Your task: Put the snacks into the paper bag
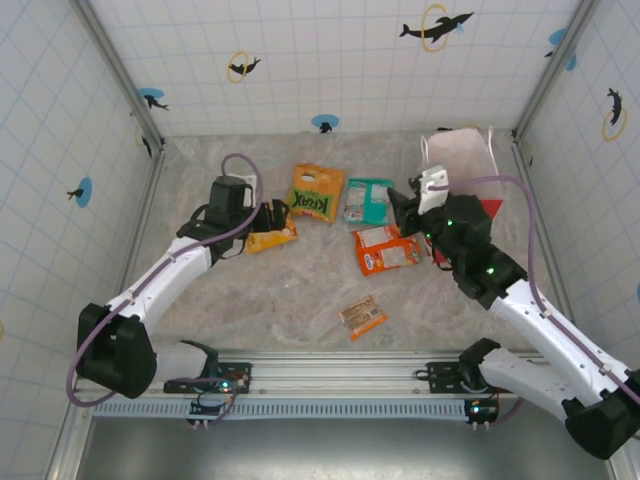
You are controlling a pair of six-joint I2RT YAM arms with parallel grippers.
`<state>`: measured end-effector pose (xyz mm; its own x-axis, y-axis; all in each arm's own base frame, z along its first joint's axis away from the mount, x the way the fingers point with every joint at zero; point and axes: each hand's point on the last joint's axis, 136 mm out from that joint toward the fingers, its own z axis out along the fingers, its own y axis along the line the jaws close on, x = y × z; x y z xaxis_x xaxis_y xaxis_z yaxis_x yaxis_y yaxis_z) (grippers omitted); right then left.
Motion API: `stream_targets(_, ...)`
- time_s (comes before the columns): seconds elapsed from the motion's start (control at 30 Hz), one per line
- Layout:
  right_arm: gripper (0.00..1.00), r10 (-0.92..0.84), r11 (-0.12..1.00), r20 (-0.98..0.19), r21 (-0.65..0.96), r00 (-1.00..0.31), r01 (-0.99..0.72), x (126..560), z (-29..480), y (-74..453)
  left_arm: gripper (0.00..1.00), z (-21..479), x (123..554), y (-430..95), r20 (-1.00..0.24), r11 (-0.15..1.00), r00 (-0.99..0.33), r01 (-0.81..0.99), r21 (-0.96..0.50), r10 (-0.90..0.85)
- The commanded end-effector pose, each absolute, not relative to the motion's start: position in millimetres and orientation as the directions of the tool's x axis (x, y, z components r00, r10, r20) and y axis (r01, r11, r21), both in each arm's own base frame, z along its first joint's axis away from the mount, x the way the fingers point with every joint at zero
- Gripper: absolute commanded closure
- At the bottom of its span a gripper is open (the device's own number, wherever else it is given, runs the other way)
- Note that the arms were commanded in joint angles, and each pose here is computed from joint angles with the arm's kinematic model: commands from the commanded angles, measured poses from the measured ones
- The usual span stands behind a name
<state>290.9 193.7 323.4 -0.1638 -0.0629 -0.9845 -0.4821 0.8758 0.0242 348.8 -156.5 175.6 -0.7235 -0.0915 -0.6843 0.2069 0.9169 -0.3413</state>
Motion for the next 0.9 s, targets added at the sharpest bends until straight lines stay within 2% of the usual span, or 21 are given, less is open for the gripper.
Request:
stream_targets(0.0, 0.49, -0.07, 0.902, -0.987, -0.002, -0.142, -0.432, 283.7, 340.8, 198.6, 0.03, 153.8, 339.5, -140.9, -0.598, 0.917, -0.787, 0.115, -0.381, -0.15)
stream_targets(0.3, 0.48, -0.143, 0.856, -0.978, -0.045, -0.153, -0.515, 248.1, 320.7, 258.1, 0.04, 125.8, 344.2, -83.5, -0.487, 0.902, -0.807, -0.125, -0.412, -0.334)
stream_targets(0.67, 0.48, -0.141, 0.822, -0.97, -0.005, -0.196, -0.569, 224.8, 286.9, 298.0, 0.09, 95.0, 339.8, -50.2, -0.399, 0.875, -0.813, -0.256, -0.41, -0.425)
stream_targets(0.87, 0.47, -0.155, 0.791, -0.964, 0.01, -0.217, -0.611, 220.5, 272.9, 317.8, 0.14, 73.2, 332.7, -46.0, -0.345, 0.86, -0.823, -0.299, -0.413, -0.452)
